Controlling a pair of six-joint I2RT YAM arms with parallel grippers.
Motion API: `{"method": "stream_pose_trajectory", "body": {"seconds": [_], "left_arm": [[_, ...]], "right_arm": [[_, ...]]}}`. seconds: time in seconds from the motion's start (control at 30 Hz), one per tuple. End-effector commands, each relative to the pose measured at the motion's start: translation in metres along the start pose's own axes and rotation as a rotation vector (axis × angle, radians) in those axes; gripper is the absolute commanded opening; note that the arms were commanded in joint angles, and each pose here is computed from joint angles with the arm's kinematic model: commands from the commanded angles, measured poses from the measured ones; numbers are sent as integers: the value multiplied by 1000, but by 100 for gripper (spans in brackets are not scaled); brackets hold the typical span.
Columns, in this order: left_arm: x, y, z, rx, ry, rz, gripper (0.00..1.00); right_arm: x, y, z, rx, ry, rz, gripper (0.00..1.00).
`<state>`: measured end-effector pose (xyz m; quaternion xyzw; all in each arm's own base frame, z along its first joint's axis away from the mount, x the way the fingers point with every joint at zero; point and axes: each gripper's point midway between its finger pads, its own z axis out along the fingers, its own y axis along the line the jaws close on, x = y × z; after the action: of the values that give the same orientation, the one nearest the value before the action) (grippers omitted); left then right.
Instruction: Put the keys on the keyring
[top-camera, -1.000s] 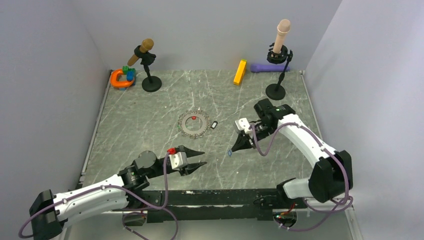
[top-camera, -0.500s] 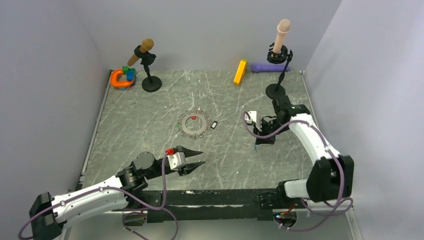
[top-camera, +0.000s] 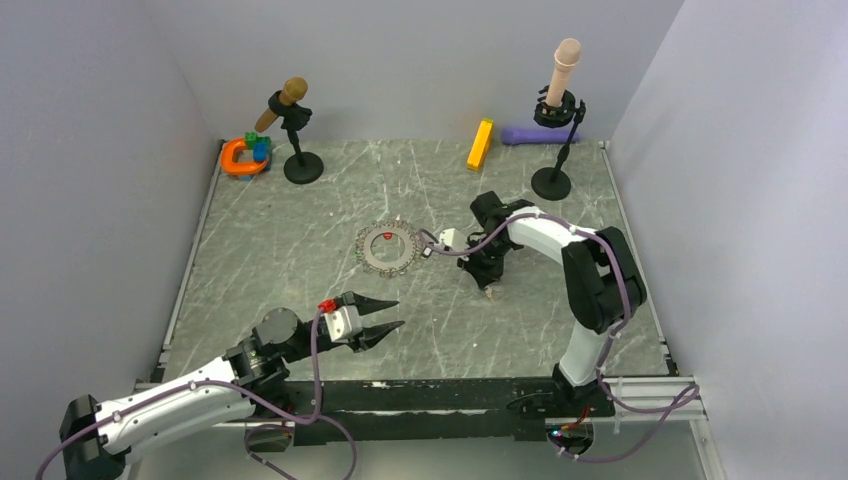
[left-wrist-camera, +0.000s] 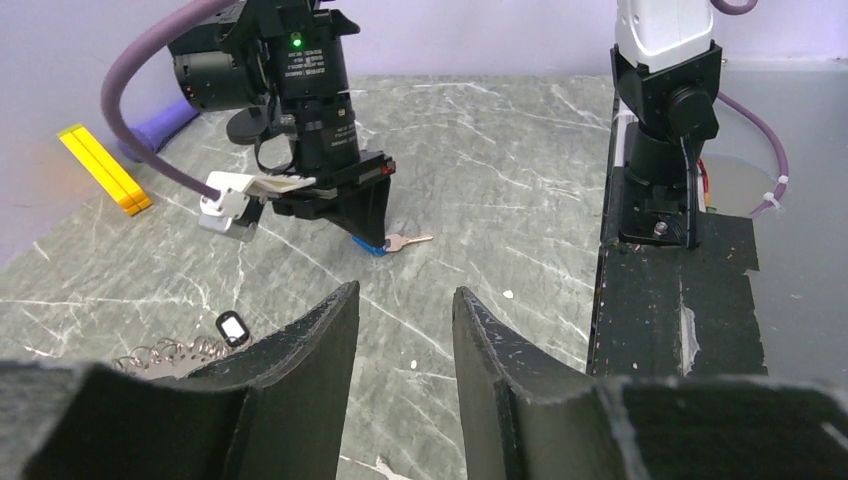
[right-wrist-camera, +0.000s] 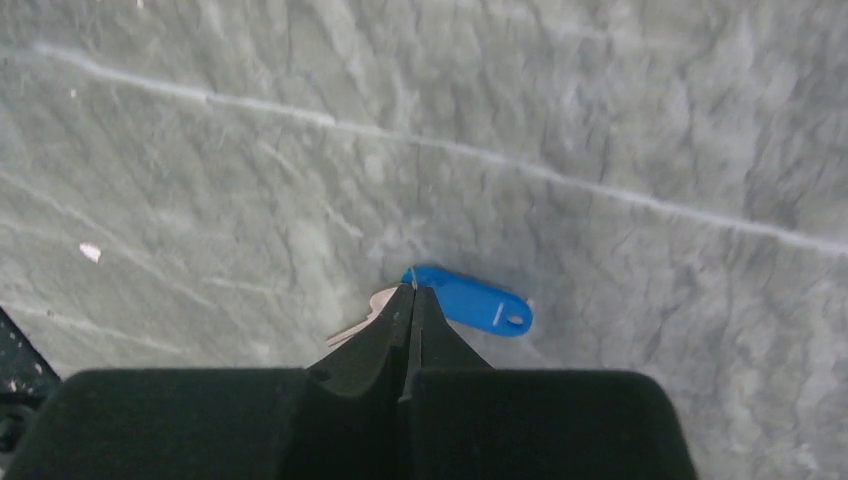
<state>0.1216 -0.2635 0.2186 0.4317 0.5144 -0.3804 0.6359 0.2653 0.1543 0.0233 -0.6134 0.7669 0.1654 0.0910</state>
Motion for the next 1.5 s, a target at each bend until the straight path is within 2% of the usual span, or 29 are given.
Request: {"method": "stream_pose_trajectory", "body": {"seconds": [0.0,0.47,0.97,1.17,1.47], "left_arm": [[4,4,-4,-30,2,3,44],[6,4,-5,-32,-3,-3,45],[4,4,-6,-33,-7,-12,46],[3,3,-6,-31,-8,-18,46],[1,4,-6,-38,-13,-19,47]], "right_arm": [[-23,-18,6,66,-7,21,0],[-23,-17,15,66,-14,56,0],[-31,-10,7,48,-58,55,14],[-32,-10,4,50,-67,59,16],[-44,-13,-17,40,-155,83,23]]}}
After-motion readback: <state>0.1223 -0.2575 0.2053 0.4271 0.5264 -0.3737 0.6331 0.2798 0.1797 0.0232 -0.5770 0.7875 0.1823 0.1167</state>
